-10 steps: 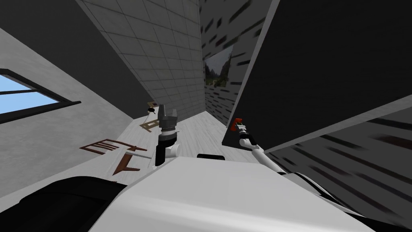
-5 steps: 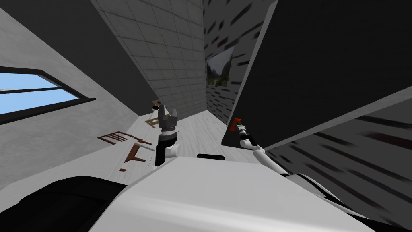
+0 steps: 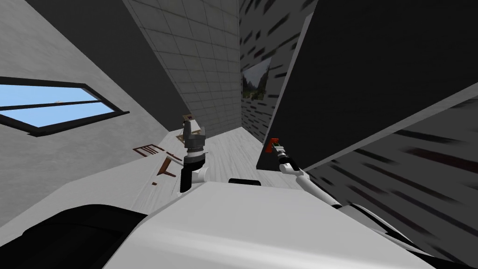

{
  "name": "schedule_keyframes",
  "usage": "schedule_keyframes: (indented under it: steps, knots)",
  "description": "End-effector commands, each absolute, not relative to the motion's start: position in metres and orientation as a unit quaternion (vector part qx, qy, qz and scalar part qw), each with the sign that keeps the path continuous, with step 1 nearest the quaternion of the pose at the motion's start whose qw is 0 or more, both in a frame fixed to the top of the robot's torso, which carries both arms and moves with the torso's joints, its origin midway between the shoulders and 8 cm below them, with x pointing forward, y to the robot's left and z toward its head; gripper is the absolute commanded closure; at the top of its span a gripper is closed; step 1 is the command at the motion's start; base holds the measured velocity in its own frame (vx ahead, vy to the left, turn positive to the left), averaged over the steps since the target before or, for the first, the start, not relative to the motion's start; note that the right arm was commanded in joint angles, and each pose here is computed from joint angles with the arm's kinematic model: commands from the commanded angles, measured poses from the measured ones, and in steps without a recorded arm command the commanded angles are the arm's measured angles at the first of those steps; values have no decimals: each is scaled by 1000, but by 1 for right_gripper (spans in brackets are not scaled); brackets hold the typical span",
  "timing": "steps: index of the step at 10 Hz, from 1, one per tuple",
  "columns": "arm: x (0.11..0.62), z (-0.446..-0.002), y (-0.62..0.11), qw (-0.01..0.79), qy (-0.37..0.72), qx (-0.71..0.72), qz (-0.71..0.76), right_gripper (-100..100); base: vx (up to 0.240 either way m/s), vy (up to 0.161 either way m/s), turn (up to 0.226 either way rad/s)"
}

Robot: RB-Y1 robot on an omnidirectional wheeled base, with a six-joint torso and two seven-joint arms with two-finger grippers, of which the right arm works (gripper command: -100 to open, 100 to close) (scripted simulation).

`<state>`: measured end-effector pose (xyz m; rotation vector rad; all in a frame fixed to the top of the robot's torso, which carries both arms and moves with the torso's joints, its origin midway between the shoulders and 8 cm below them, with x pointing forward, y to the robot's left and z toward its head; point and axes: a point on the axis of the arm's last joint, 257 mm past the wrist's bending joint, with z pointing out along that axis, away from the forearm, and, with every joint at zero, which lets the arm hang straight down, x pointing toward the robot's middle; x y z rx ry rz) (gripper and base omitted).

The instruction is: Pull the door open

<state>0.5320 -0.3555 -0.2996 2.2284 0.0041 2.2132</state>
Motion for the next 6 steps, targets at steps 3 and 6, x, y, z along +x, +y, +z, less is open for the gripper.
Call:
schedule_keyframes:
  steps: [3, 6]
  knots:
    - [527, -300, -349, -10, 12, 710, 704, 100, -126, -53, 59]
    - [522, -298, -345, -21, 23, 708, 706, 100, -192, -92, 105]
